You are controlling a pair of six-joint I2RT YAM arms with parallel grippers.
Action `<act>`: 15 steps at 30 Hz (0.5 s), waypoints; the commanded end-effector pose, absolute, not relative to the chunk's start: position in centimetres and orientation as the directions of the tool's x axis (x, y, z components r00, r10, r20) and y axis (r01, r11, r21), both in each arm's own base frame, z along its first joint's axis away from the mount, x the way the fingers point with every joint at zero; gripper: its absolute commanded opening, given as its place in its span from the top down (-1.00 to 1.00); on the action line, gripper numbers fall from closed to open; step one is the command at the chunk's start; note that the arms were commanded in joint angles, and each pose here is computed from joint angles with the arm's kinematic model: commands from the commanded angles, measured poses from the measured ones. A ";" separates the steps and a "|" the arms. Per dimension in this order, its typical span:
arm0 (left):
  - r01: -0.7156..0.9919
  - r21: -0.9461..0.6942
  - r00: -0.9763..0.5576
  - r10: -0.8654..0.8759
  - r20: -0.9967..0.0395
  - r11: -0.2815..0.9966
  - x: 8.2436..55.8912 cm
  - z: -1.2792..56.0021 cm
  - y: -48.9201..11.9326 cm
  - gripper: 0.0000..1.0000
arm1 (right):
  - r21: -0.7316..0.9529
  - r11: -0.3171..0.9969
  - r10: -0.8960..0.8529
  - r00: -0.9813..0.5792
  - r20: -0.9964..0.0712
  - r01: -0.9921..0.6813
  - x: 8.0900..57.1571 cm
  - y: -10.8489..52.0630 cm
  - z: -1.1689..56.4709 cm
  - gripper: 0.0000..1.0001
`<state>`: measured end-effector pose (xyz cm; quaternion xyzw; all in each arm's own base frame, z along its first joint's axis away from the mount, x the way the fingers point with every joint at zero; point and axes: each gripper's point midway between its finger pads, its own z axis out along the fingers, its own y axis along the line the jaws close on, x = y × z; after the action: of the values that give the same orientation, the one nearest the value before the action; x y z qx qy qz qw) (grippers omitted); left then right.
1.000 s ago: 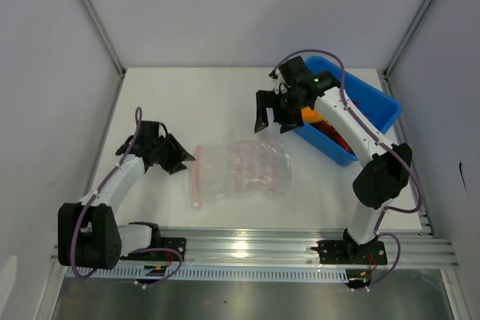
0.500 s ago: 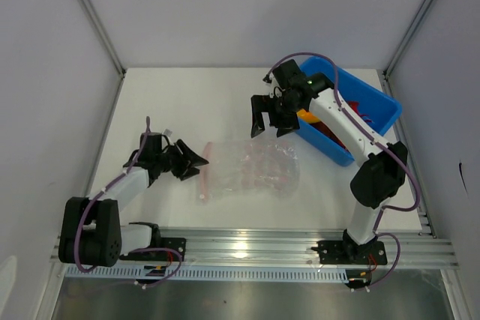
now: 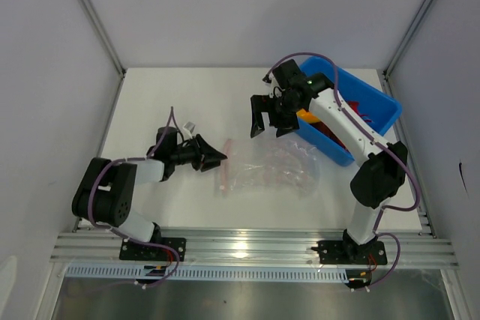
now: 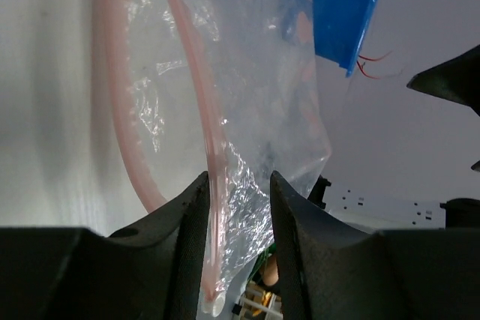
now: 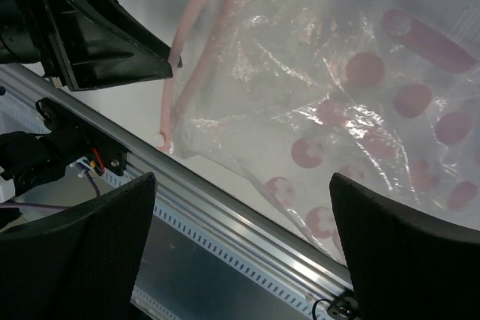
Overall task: Place the food in the zip-top bag and seal the zipper
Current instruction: Pick up the zipper food storage bag at the center of the board.
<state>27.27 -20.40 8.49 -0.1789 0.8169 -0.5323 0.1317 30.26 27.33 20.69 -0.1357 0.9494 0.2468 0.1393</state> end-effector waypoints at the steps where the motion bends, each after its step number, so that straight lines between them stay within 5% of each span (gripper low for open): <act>1: 0.004 -0.961 -0.929 -0.355 -0.106 0.276 28.7 12.2 -23.0 0.20 | 0.435 0.830 -0.201 -0.915 -0.350 -0.349 30.3 27.4 21.2 -0.99; 9: 0.027 -0.968 -0.942 -0.318 -0.108 0.248 29.6 13.6 -24.6 0.52 | 0.414 0.847 -0.192 -0.918 -0.346 -0.333 30.2 26.5 20.7 -0.99; 13: 0.060 -0.966 -0.946 -0.295 -0.136 0.253 30.6 15.3 -25.4 0.94 | 0.399 0.855 -0.190 -0.916 -0.353 -0.331 30.3 26.3 20.7 -0.99; 15: 0.078 -0.962 -0.947 -0.283 -0.154 0.262 30.6 16.0 -25.7 0.99 | 0.384 0.859 -0.199 -0.913 -0.357 -0.338 30.1 26.2 20.7 -0.99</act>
<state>30.36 -24.70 13.51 -0.1073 0.7872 -0.5918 0.1362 30.10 26.63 19.46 -0.1295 0.9556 0.2311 0.1293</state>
